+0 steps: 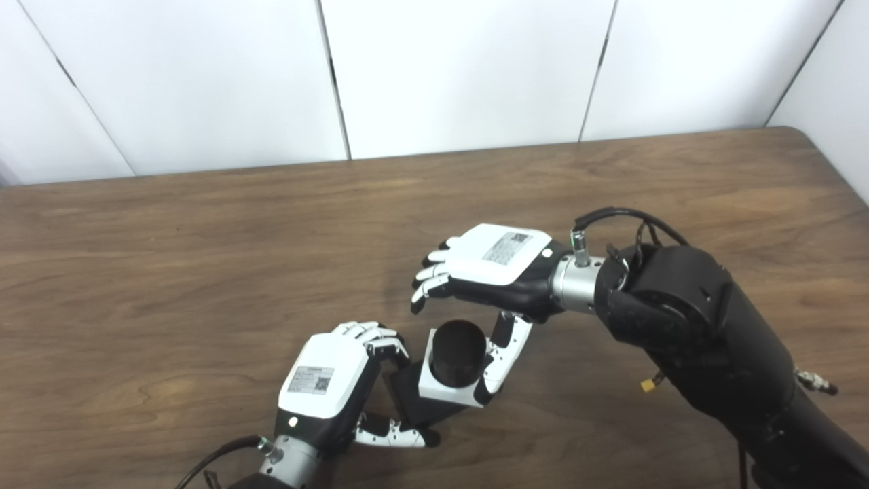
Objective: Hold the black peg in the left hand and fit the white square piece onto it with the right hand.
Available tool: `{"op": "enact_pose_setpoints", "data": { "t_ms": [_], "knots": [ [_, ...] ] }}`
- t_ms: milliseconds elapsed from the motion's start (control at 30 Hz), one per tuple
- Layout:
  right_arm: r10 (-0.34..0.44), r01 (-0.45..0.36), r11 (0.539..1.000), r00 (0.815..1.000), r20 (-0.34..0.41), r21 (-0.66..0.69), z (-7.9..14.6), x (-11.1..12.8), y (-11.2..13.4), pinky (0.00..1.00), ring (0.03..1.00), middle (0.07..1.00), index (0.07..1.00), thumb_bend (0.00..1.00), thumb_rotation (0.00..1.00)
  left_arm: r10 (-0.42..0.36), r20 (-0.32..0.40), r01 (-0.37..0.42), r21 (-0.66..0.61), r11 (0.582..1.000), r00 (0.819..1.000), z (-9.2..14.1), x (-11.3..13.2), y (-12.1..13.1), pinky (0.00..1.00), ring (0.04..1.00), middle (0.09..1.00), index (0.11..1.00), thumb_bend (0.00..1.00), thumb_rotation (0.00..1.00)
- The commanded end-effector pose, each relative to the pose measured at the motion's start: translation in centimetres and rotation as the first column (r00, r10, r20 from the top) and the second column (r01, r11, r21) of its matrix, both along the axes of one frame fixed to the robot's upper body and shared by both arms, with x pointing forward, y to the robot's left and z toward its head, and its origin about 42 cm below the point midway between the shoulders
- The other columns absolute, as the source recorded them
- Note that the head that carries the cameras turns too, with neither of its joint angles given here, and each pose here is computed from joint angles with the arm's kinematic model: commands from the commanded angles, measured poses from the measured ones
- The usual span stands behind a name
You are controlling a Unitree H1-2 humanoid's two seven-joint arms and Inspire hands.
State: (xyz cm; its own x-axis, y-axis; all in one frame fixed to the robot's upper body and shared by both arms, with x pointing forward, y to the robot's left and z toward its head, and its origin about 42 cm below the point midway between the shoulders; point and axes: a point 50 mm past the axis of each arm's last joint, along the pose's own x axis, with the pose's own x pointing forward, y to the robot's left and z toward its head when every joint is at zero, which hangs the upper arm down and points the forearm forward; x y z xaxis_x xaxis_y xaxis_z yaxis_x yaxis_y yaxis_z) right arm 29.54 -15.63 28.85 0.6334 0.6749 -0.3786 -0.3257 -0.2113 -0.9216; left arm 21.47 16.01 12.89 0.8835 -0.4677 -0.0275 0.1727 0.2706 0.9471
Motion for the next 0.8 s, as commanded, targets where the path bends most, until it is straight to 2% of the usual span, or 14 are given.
{"op": "enact_pose_setpoints", "data": {
  "t_ms": [0,233,267,367,500,633,767],
  "knots": [
    [-0.001,-0.002,0.999,0.997,0.083,0.036,2.3,-0.03,0.04,1.0,0.972,0.93,0.837,1.0,0.53,-0.024,-0.047,0.027,0.061,0.998,0.999,-1.11,-0.53,-0.16,0.83,0.813,0.741,0.484,0.52,0.05],
    [-0.019,0.015,0.999,0.996,0.092,0.041,2.41,-0.04,-0.16,1.0,0.972,0.925,0.834,1.0,0.52,-0.022,-0.04,0.025,0.091,0.996,0.999,-0.93,-0.41,0.1,0.82,0.811,0.747,0.494,0.52,0.07],
    [-0.019,0.016,0.999,0.995,0.094,0.041,2.38,-0.05,-0.17,1.0,0.972,0.924,0.832,1.0,0.52,-0.02,-0.036,0.023,0.095,0.995,0.999,-0.94,-0.41,0.15,0.81,0.808,0.747,0.589,0.72,0.15],
    [-0.026,0.021,0.999,0.995,0.092,0.046,2.27,-0.09,-0.22,1.0,0.969,0.922,0.825,1.0,0.51,-0.004,-0.019,0.006,0.106,0.994,1.0,-0.93,-0.46,0.19,0.81,0.804,0.758,0.717,0.89,0.34],
    [-0.032,0.027,0.998,0.995,0.091,0.049,2.17,-0.21,-0.41,1.0,0.968,0.922,0.82,1.0,0.5,0.021,0.003,-0.022,0.084,0.996,1.0,-0.84,-0.58,0.2,0.82,0.812,0.8,0.797,0.98,0.49],
    [-0.039,0.035,0.998,0.995,0.092,0.049,2.05,-0.18,-0.57,0.98,0.961,0.919,0.82,1.0,0.51,0.046,0.015,-0.047,0.065,0.997,0.999,-0.92,-0.67,0.27,0.84,0.824,0.835,0.86,1.0,0.62],
    [-0.062,0.058,0.997,0.994,0.09,0.052,1.82,0.02,-0.78,0.98,0.96,0.914,0.818,1.0,0.5,0.057,-0.065,-0.052,0.077,0.996,0.996,-0.17,-0.98,0.5,0.93,0.886,0.893,0.919,1.0,0.66]
  ]
}}
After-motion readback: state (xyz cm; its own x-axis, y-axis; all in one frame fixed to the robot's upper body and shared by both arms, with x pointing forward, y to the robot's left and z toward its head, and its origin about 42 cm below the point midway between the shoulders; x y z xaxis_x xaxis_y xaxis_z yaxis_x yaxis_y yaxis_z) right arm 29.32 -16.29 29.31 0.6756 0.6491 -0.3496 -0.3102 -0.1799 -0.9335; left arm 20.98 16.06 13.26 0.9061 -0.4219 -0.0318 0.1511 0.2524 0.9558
